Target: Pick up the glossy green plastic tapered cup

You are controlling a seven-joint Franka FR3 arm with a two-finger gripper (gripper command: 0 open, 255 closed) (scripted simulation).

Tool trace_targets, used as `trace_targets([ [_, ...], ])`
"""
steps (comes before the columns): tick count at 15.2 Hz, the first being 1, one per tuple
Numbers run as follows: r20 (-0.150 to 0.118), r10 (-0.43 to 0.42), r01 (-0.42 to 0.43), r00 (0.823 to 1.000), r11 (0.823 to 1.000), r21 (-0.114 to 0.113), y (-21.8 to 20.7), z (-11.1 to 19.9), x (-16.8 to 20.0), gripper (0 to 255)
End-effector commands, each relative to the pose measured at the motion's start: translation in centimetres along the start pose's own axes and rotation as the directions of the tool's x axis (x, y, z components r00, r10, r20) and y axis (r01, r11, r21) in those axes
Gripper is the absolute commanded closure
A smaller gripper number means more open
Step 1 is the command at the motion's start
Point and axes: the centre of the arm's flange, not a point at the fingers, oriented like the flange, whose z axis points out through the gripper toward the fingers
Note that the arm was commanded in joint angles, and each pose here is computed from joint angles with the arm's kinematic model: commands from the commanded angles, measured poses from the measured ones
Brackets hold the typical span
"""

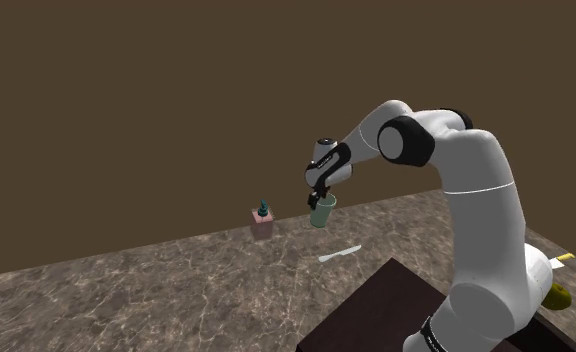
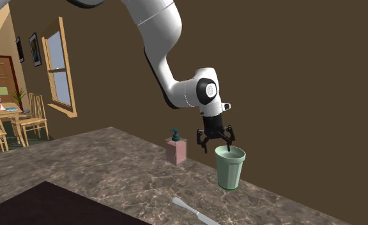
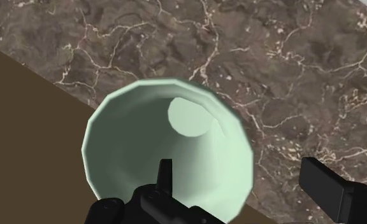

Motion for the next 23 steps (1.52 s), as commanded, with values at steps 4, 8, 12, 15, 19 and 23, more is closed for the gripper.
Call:
trace_targets([
  [4,0.000,-0.001,0.001,1.000,1.000,-0.001,-0.3,2.6,0.1,0],
  [8,0.000,-0.001,0.001,1.000,1.000,-0.001,-0.5,3.0,0.1,255],
  [12,0.000,-0.001,0.001,1.000,1.000,-0.001,-0.5,3.0,0.1,255],
  [15,0.000,-0.001,0.001,1.000,1.000,-0.001,-0.5,2.9,0.1,255],
  [19,0.000,-0.001,0.001,1.000,1.000,-0.001,-0.1,1.4,0.1,255],
  [23,0.000,-0.001,0.001,1.000,1.000,-0.001,0.3,-0.7,0.1,255],
])
